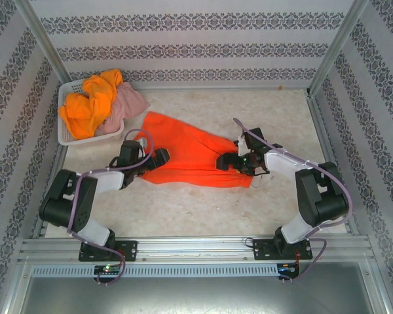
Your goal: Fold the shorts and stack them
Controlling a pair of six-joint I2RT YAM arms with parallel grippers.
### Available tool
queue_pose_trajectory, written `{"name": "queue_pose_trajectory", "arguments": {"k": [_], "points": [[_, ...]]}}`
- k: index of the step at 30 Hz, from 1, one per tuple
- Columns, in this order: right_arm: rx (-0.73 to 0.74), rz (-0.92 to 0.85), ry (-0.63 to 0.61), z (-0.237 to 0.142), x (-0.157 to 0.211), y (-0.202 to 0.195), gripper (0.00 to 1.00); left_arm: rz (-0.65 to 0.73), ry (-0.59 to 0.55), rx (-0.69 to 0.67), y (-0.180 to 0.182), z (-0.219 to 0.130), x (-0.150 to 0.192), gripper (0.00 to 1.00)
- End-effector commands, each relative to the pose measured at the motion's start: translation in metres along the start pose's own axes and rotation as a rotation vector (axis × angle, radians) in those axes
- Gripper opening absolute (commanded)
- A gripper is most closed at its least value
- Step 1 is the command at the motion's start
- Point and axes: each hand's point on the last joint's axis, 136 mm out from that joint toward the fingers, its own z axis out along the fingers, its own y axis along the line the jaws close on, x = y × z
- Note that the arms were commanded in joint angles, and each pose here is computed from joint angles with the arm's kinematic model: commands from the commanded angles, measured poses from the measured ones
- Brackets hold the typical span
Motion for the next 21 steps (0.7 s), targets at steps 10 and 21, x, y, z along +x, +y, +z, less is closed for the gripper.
{"name": "queue_pose_trajectory", "arguments": {"k": [10, 21], "points": [[0.126, -0.147, -0.070, -0.048, -0.008, -0.005, 0.98, -0.025, -0.100, -0.156, 0.036, -0.095, 0.047, 1.00], [0.085, 0.066, -0.334, -0.116, -0.023, -0.027, 0.98, -0.016, -0.165, -0.071, 0.007, -0.118, 0.029, 1.00]]}}
